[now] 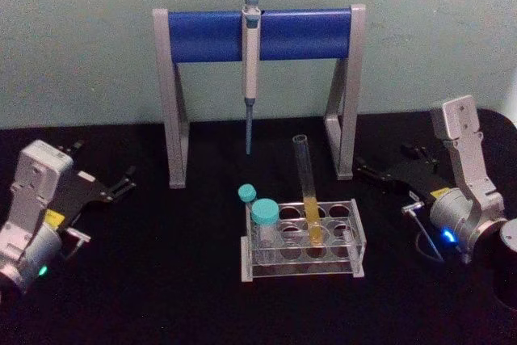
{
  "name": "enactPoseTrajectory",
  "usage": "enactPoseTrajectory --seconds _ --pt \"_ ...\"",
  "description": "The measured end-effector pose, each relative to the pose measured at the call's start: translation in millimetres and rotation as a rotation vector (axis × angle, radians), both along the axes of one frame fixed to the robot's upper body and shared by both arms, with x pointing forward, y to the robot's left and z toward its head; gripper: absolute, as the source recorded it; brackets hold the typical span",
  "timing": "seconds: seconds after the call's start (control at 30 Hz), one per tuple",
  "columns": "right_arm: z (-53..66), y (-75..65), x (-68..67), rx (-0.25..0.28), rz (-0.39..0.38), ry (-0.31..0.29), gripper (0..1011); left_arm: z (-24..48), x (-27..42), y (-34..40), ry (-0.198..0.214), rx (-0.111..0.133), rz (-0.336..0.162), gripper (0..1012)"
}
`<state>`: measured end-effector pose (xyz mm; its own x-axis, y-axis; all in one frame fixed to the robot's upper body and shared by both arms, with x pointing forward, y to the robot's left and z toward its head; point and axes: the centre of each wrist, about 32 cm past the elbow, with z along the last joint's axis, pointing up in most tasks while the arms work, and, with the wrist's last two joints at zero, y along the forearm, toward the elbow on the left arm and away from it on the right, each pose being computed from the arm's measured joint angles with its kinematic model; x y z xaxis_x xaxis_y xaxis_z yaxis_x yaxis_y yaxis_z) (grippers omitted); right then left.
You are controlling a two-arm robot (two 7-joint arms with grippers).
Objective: Pick up the test tube from the test tube rack, shake it, then place it back into the test tube rack.
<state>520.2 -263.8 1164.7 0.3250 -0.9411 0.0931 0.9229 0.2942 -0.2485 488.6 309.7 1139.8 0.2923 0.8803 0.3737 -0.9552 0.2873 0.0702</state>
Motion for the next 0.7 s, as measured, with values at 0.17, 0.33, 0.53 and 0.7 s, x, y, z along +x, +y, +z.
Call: enactPoseTrajectory --seconds 0.17,0.33,0.53,0.7 --pt "0.0 0.0 0.0 0.000 0.000 0.000 1000 0.0 0.0 0.0 0.000 0.000 0.000 1001" --pt "0.0 0.0 0.0 0.000 0.000 0.000 1000 0.0 0.0 0.0 0.000 0.000 0.000 1002" --pt "0.0 0.0 0.0 0.000 0.000 0.000 1000 0.0 0.0 0.0 0.000 0.000 0.000 1001" --pt "0.0 0.0 0.0 0.000 0.000 0.000 1000 0.0 0.0 0.0 0.000 0.000 0.000 1001"
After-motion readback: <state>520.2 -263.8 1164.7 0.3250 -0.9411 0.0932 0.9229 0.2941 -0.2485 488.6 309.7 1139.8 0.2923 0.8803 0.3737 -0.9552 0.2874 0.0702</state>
